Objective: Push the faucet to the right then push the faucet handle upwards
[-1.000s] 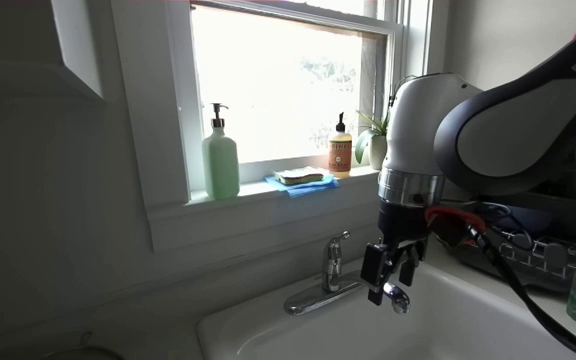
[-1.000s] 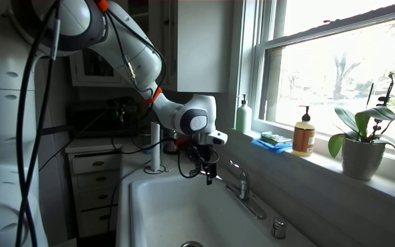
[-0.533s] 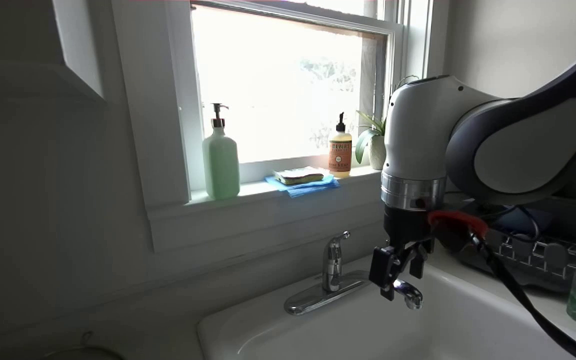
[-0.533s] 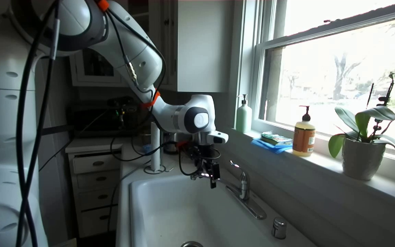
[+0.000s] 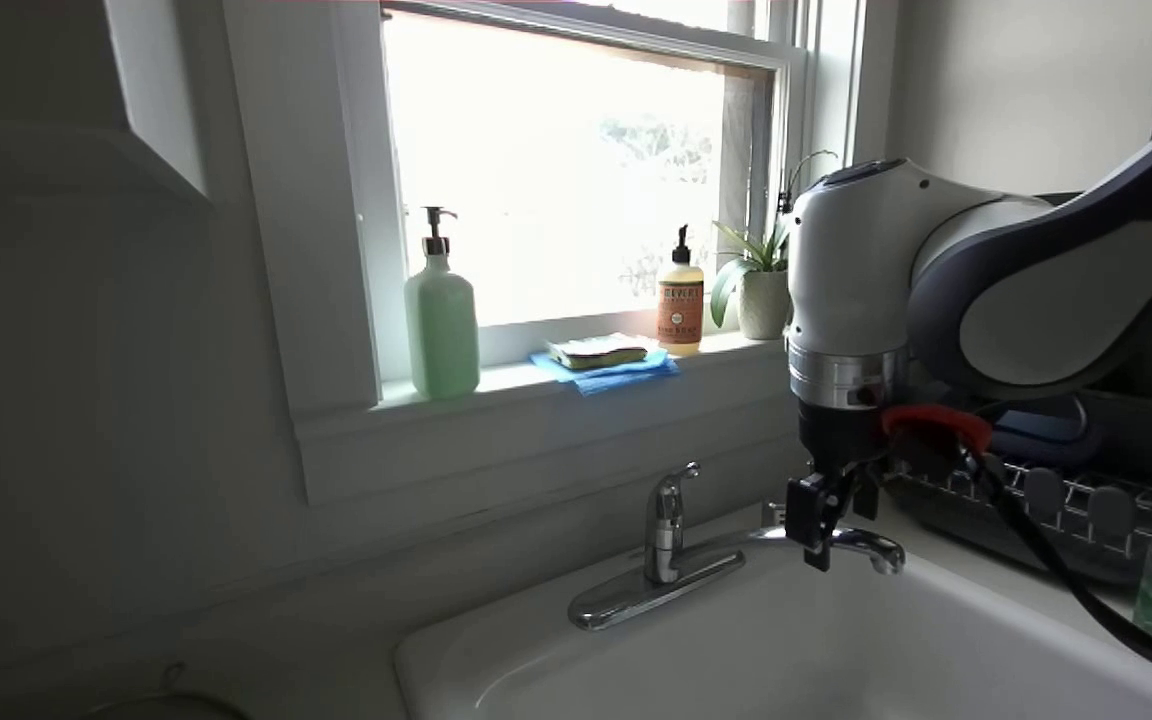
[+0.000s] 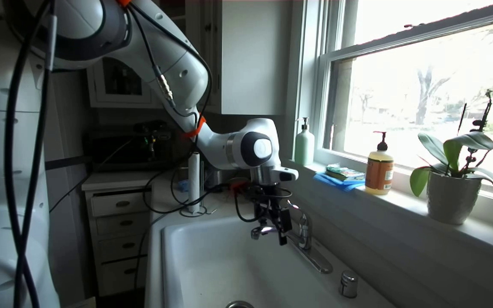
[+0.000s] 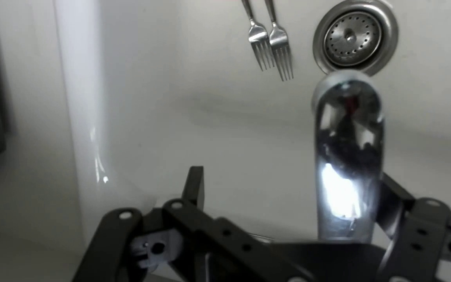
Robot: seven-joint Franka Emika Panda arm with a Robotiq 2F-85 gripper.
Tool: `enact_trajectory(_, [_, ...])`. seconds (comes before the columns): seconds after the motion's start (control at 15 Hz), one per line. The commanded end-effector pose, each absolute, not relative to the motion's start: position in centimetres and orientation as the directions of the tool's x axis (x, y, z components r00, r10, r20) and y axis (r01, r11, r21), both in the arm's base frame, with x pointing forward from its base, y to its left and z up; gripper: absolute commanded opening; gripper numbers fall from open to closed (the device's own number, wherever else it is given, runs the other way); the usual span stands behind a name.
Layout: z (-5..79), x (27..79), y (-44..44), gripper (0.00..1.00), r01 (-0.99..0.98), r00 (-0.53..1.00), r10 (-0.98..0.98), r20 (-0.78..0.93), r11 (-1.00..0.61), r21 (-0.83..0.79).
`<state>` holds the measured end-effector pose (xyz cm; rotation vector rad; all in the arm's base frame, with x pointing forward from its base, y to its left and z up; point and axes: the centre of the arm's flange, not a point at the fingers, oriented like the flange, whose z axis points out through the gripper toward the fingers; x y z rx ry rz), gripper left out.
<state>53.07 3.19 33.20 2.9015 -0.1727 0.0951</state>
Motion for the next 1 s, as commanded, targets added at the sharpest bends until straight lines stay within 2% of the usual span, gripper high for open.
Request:
enact_trajectory(0.0, [34.4, 53.8, -1.2, 1.0, -0.128, 0.99, -0.104, 0.099, -0.953, 0.274])
enact_trajectory(0.33, [34.6, 54.0, -3.6, 1.0, -0.145, 0.988, -0.124, 0.094, -0.951, 0.272])
enact_trajectory(0.93, [37.1, 51.5, 1.4, 1.0, -0.185, 0.973, -0.15, 0.173, -0.96, 0.208])
